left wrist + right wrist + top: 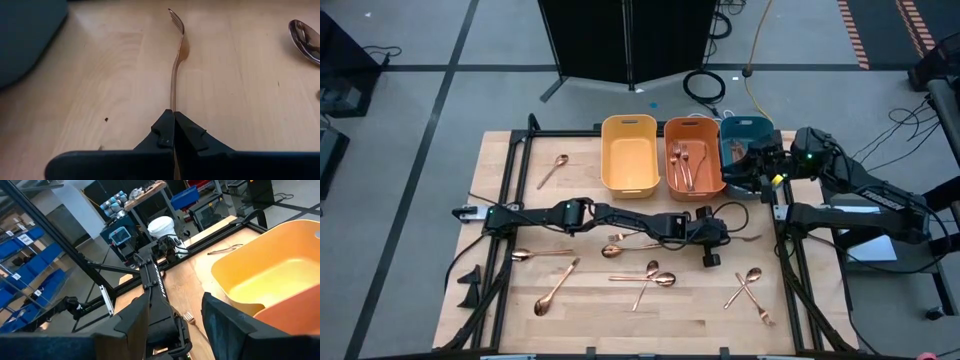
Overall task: Sort silverware
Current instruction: Put the copper fork into the orange bin
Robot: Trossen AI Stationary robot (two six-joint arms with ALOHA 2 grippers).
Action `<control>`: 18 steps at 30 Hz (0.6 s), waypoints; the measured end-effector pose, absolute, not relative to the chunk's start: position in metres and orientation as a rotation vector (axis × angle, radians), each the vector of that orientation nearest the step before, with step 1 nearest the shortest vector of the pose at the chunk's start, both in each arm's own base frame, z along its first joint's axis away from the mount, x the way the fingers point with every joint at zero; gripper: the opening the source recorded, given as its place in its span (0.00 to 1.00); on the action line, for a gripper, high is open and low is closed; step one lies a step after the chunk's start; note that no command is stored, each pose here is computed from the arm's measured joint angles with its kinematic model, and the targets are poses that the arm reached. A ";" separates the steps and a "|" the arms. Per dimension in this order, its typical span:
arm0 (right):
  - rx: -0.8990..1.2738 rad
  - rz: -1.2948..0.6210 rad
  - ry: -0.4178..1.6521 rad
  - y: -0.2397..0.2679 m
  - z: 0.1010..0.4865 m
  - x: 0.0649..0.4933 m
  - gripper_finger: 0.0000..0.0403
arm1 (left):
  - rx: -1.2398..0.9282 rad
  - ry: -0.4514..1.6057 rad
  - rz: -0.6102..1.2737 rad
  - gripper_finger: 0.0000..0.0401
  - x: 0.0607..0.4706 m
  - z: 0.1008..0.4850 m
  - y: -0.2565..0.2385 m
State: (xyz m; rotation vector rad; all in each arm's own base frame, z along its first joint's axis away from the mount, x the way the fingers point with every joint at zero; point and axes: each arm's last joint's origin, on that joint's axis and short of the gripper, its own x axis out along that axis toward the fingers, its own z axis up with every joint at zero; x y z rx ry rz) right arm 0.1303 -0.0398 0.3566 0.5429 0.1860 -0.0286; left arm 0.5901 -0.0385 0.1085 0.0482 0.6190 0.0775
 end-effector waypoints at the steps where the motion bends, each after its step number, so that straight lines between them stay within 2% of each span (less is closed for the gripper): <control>1: 0.541 -0.028 0.186 -0.040 0.357 0.130 0.42 | 0.048 0.620 0.078 0.00 0.590 0.109 -0.039; 18: 0.536 -0.029 0.195 -0.040 0.356 0.130 0.42 | 0.036 0.642 0.049 0.00 0.589 0.108 -0.039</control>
